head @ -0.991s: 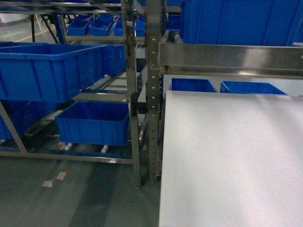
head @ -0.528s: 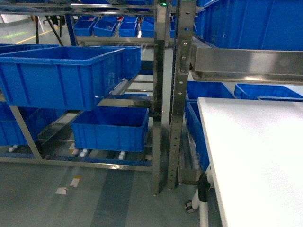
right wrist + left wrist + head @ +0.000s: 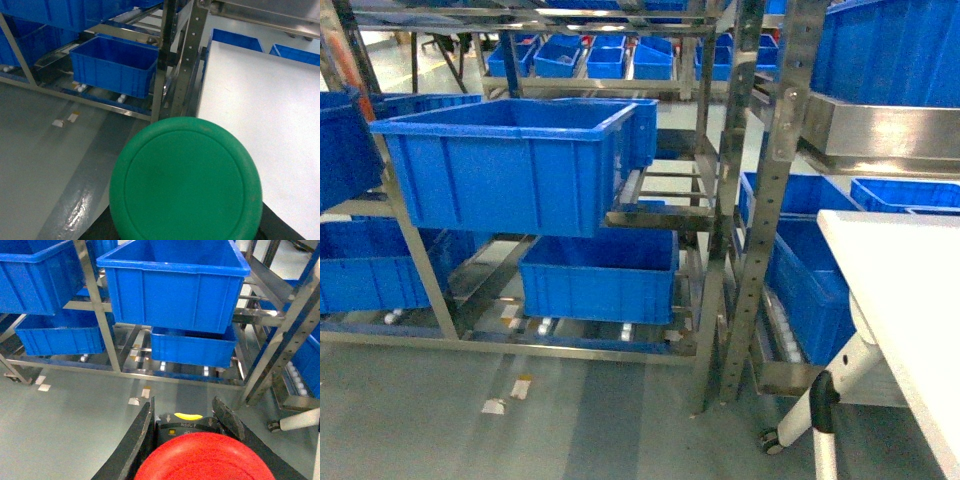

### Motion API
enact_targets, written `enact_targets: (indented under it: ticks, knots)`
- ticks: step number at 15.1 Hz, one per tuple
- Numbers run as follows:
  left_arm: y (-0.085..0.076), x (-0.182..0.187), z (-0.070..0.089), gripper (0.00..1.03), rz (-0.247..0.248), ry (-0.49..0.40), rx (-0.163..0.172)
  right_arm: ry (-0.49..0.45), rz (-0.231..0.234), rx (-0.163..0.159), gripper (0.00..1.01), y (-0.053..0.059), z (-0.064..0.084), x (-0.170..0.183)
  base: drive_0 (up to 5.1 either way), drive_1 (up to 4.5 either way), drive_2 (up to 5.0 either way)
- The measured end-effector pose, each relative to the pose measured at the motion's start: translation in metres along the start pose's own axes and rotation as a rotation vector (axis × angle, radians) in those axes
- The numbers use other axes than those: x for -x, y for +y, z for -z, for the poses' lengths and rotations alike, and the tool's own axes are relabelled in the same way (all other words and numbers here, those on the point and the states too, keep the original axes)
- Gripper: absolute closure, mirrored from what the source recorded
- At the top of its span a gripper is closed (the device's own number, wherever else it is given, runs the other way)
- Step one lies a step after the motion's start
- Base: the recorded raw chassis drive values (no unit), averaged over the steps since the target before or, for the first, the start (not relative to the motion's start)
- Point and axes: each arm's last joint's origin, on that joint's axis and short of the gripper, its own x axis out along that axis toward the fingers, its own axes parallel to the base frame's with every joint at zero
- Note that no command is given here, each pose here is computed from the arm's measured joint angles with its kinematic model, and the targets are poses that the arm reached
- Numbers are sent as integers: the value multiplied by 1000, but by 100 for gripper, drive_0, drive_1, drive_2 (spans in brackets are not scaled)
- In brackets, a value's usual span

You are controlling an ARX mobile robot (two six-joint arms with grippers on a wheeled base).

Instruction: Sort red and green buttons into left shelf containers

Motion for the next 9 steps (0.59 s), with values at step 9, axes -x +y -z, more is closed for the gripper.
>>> enact_targets:
  ticks: [9]
  knots:
    - [0,0,0,74,-1,0,0,-2,0,0,67,0,0,0,-501,240,240]
